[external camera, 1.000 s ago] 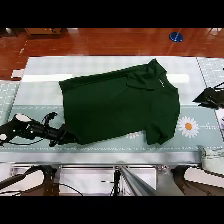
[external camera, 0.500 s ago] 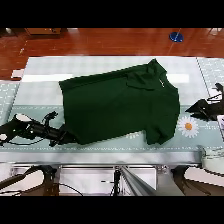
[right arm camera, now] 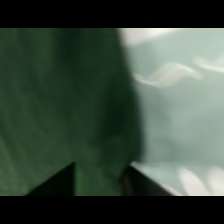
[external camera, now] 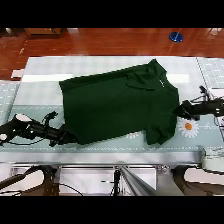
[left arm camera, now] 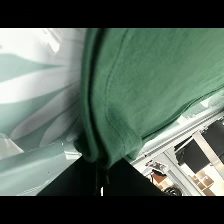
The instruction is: Fold the shirts.
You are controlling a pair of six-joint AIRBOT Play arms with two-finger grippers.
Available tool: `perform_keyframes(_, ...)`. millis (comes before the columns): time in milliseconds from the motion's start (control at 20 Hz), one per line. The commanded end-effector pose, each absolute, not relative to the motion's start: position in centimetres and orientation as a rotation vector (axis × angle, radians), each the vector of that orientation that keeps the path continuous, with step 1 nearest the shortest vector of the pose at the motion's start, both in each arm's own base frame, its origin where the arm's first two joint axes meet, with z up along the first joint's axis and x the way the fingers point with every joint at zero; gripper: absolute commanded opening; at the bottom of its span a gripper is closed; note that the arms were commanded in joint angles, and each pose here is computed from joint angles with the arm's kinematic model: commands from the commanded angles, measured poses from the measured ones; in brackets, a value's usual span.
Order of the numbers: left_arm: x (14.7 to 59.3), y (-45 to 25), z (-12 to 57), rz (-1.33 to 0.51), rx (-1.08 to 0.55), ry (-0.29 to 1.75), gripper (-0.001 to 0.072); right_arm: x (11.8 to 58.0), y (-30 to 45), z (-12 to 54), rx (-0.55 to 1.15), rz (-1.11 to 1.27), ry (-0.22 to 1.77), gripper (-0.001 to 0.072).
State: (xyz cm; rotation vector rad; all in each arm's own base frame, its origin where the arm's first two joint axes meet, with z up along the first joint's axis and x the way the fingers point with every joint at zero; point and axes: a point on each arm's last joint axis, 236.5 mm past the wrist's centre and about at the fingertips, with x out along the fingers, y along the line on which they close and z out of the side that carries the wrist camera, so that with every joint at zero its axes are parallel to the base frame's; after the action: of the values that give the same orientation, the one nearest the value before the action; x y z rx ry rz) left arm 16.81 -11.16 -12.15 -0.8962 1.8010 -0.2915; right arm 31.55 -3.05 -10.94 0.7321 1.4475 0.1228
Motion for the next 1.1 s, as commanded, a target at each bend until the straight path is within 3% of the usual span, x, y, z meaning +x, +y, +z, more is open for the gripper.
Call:
perform_keyframes(0,18.4,-10.2,-13.3,-0.236,-0.864,1.727,0.0023,33.1,-1.3,-13.0,0.664,0.101,1.448,0.0111)
perform_keyframes(50,18.6,-10.3,-13.0,-0.258,-0.855,1.719,0.0023,33.4,-0.8,-12.5,0.663,0.118,1.442,0.0044)
perform_keyframes(250,23.6,-10.2,-6.4,-0.432,-0.797,1.532,0.0022,36.4,-1.1,-3.4,0.547,0.262,1.253,0.0043)
perform_keyframes(400,31.5,-8.8,7.5,-0.515,-0.696,1.054,0.0022,39.6,-0.7,10.7,0.298,0.377,0.892,0.0043)
perform_keyframes(500,33.6,-7.8,20.2,-0.532,-0.555,0.700,0.0021,40.2,0.0,23.2,0.195,0.364,0.568,0.0042)
perform_keyframes(600,32.2,-7.5,32.1,-0.510,-0.372,0.395,0.0022,38.3,0.4,34.2,0.122,0.310,0.293,0.0042)
perform_keyframes(750,26.3,-8.2,46.7,-0.453,-0.196,0.033,0.0021,32.4,1.3,46.8,0.059,0.225,0.004,0.0042)
perform_keyframes(900,20.9,-8.7,52.4,-0.356,-0.093,-0.072,0.0021,26.2,1.5,53.6,0.062,0.122,-0.134,0.0041)
perform_keyframes(1050,16.3,-9.6,52.4,-0.284,-0.014,-0.008,0.0021,20.5,2.6,55.6,0.017,0.062,-0.148,0.0041)
